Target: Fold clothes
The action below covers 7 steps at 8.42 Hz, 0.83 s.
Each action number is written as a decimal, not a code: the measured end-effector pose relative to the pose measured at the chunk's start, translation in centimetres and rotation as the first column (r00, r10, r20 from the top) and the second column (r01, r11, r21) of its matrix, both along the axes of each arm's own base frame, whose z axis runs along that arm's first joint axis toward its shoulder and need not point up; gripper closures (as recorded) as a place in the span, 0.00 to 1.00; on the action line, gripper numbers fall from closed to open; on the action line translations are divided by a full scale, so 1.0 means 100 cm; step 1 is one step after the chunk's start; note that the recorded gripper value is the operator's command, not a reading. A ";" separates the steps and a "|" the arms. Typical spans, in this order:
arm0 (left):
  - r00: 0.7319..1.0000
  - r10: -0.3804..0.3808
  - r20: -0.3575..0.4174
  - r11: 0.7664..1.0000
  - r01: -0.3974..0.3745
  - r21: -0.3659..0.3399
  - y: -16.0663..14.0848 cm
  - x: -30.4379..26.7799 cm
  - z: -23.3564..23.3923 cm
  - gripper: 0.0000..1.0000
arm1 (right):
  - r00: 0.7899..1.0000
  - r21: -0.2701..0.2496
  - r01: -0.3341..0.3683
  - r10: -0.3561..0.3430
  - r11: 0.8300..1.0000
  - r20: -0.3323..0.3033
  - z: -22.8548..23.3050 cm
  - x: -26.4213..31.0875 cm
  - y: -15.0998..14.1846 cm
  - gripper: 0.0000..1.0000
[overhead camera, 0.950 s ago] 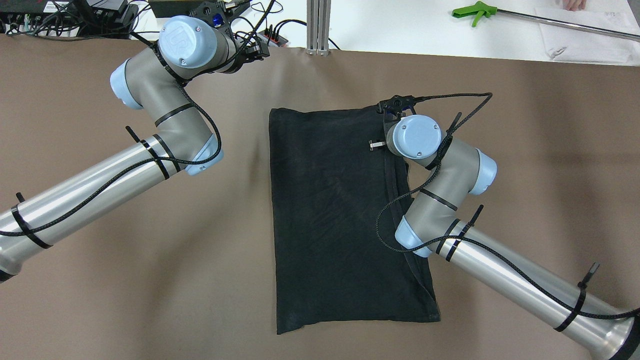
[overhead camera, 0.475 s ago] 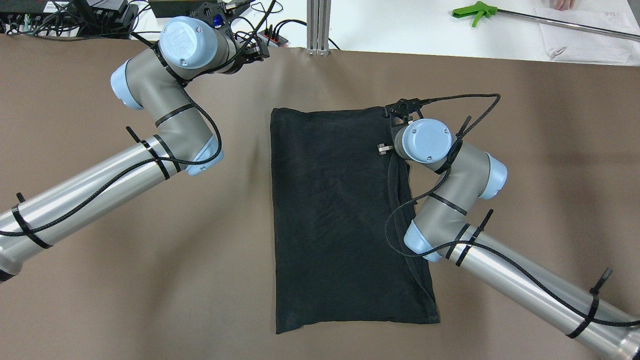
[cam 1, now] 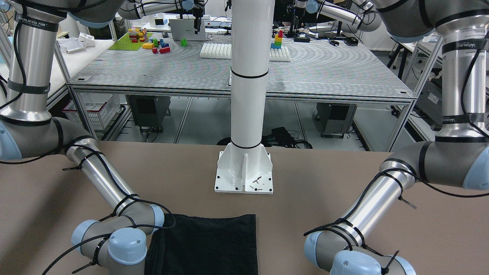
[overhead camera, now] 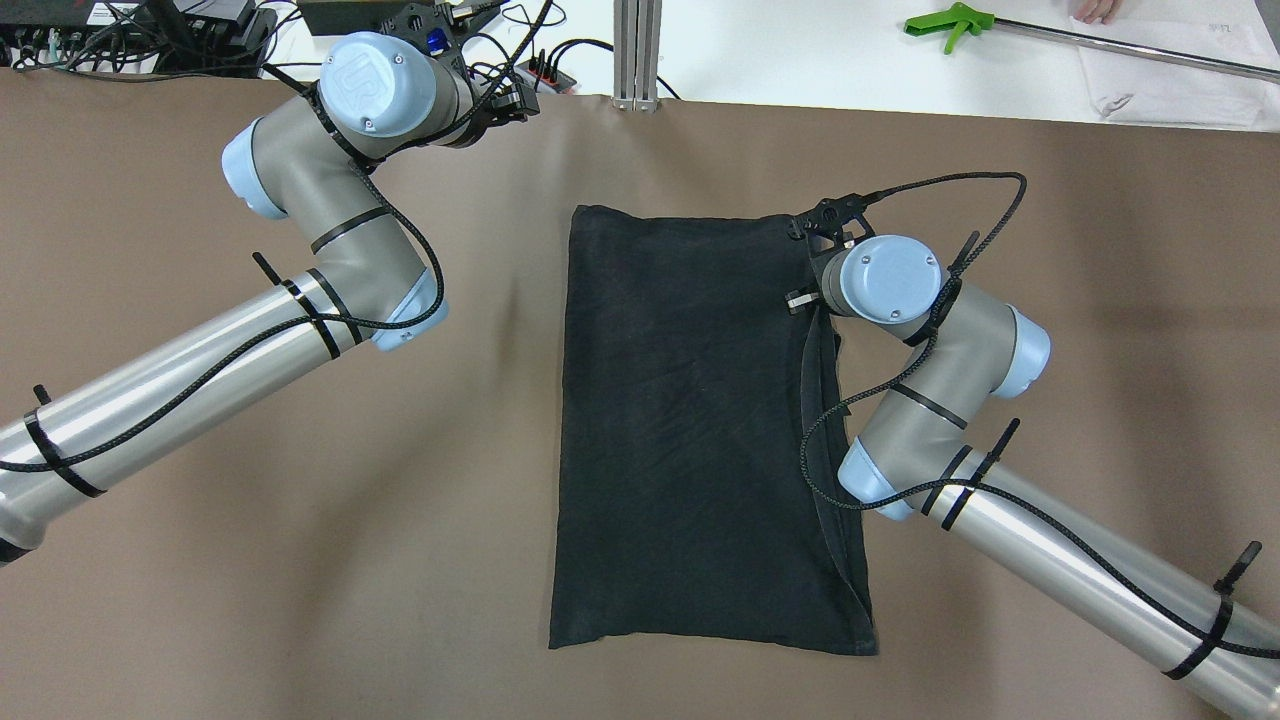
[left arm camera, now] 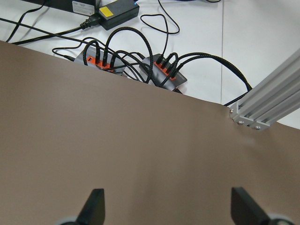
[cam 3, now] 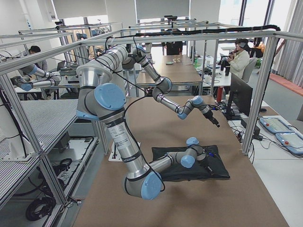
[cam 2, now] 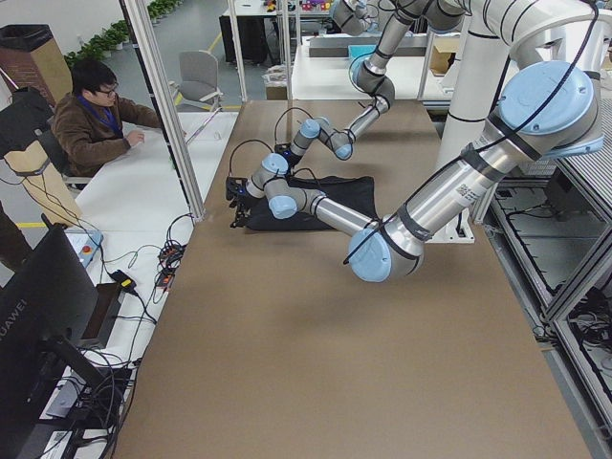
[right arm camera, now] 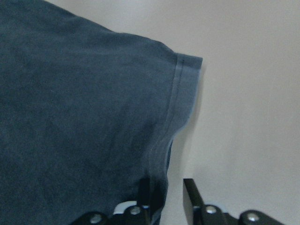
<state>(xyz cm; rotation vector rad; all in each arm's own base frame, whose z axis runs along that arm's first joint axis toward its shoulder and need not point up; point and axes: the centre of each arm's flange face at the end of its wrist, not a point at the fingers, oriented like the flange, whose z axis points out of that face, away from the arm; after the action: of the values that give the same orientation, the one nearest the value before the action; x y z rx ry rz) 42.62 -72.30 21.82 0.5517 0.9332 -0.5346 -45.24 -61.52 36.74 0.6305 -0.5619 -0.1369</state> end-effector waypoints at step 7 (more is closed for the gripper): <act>1.000 0.000 0.003 1.000 0.000 -0.001 0.000 0.000 0.002 0.05 | 0.993 -0.081 0.064 -0.055 0.995 0.108 -0.020 0.017 0.050 0.06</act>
<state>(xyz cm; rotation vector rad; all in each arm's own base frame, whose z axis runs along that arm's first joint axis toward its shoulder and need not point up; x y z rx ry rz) 42.63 -72.31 21.97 0.5515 0.9300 -0.5344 -43.54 -56.57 34.73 0.5408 -0.6861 -0.1356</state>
